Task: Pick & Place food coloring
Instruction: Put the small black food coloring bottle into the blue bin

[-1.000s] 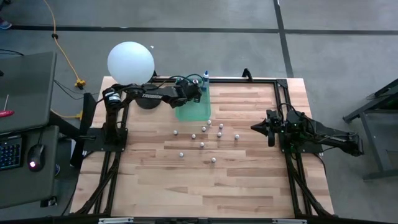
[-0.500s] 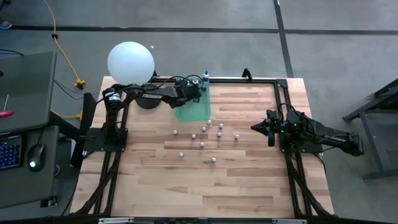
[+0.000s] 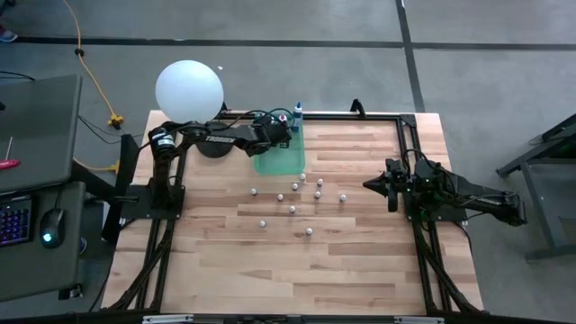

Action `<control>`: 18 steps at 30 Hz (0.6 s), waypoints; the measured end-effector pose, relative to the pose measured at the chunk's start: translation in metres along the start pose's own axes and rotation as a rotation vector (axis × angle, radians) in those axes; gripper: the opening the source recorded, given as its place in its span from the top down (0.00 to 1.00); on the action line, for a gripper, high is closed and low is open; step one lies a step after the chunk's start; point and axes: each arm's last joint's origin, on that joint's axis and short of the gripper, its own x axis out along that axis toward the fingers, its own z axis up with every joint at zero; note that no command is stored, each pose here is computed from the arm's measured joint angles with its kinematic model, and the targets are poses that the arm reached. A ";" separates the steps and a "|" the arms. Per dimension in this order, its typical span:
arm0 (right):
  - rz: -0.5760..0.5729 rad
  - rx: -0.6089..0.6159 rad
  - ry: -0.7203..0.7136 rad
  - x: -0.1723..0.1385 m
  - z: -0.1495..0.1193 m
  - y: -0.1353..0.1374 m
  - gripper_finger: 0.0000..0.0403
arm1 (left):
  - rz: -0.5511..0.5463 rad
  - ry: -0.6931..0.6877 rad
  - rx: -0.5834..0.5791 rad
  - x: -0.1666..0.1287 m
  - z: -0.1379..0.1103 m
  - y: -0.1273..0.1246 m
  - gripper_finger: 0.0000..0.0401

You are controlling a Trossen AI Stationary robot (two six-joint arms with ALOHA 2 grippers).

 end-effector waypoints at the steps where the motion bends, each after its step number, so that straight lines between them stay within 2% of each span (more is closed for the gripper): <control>1: 0.000 0.001 0.000 0.000 0.000 0.000 1.00 | 0.000 0.000 0.000 0.000 0.000 0.000 0.70; 18: 0.000 0.000 0.000 0.000 0.000 0.000 1.00 | -0.038 -0.026 0.052 -0.001 0.002 -0.004 0.69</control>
